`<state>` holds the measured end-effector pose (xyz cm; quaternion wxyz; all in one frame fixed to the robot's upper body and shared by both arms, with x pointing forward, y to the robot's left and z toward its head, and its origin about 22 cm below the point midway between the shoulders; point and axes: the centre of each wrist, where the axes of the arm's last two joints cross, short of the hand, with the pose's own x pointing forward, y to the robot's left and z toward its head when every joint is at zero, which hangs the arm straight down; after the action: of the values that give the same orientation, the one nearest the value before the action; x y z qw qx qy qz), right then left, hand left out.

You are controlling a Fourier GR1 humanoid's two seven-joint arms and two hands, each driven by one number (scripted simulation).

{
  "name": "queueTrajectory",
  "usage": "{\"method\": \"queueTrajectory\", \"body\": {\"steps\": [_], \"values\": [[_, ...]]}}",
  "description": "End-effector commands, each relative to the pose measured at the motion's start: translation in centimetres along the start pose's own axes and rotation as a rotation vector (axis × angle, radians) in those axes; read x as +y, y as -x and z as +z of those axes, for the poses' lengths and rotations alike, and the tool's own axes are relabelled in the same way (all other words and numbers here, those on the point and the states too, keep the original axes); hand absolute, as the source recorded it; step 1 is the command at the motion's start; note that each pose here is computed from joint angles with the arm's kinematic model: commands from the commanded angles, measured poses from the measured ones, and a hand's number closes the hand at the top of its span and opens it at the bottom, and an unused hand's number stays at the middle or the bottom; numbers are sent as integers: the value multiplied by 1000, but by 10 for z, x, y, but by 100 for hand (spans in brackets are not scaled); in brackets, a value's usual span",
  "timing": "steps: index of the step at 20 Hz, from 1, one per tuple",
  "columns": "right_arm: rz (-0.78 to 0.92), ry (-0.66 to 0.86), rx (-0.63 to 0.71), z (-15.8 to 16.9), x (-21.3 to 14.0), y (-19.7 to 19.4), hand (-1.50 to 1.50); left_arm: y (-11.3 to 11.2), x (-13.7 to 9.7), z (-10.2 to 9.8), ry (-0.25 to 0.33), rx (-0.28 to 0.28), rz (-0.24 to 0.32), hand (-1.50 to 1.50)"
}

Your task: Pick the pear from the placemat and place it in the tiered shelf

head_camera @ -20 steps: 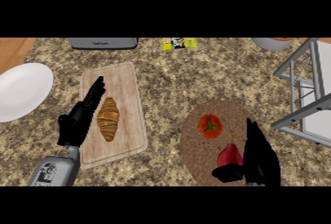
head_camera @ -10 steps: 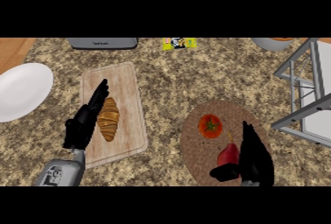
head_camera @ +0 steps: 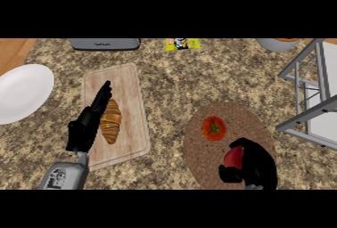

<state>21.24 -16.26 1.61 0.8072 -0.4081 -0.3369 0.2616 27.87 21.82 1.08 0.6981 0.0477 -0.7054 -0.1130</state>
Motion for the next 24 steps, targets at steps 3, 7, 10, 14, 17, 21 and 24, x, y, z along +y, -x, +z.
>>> {"method": "queueTrajectory", "body": {"steps": [3,7,10,14,17,21,24], "values": [[35,34,-32,25,5,5,150,6,13,-16,-6,0,-3,0],[366,-195,-602,15,-9,38,150,-1,2,-5,14,-3,-4,0],[486,-290,-805,27,-8,44,150,2,0,-4,27,8,-5,0],[553,-408,-1074,37,-26,61,150,4,-1,-4,24,12,8,0],[514,-465,-1218,41,-44,73,150,5,7,-3,2,21,5,0],[317,-582,-1357,47,-59,87,150,7,10,0,-32,28,7,0],[248,-558,-1462,42,-84,89,150,9,15,2,-50,31,8,0]]}}
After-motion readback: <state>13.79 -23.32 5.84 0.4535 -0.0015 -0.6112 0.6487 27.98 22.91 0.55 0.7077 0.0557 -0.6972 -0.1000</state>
